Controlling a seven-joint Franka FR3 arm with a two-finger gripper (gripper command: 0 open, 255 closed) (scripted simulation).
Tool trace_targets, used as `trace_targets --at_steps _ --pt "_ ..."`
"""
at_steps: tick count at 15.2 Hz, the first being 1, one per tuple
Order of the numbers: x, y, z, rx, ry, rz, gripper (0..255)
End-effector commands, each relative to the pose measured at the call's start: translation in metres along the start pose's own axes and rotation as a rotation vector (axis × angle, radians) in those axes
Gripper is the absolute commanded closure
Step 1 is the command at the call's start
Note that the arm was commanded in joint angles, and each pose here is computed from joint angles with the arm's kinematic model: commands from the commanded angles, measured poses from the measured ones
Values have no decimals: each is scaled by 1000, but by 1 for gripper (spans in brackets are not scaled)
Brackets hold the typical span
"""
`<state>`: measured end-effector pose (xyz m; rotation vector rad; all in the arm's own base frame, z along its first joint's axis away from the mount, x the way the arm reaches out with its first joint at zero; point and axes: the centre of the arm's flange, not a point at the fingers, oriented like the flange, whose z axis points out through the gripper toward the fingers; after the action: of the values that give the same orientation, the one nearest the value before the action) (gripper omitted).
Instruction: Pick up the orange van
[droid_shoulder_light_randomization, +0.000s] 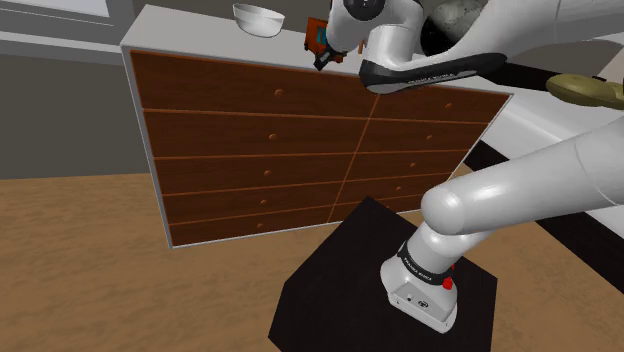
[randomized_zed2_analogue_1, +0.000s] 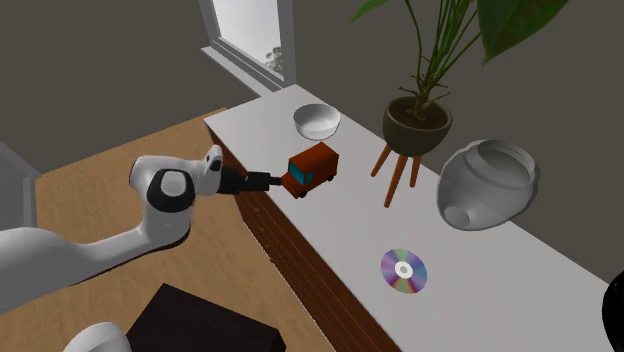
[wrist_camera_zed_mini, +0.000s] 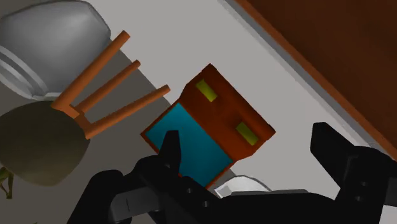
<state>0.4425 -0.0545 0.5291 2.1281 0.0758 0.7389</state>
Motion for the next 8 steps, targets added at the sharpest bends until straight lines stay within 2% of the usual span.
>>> trace_targets --at_steps 1,6,7,8 --pt "9 -1 12 -92 73 -29 0" --pt "37 4 32 -311 238 -96 0" --pt "40 5 34 -337 258 -104 0" --pt "38 1 37 -337 258 -104 0"
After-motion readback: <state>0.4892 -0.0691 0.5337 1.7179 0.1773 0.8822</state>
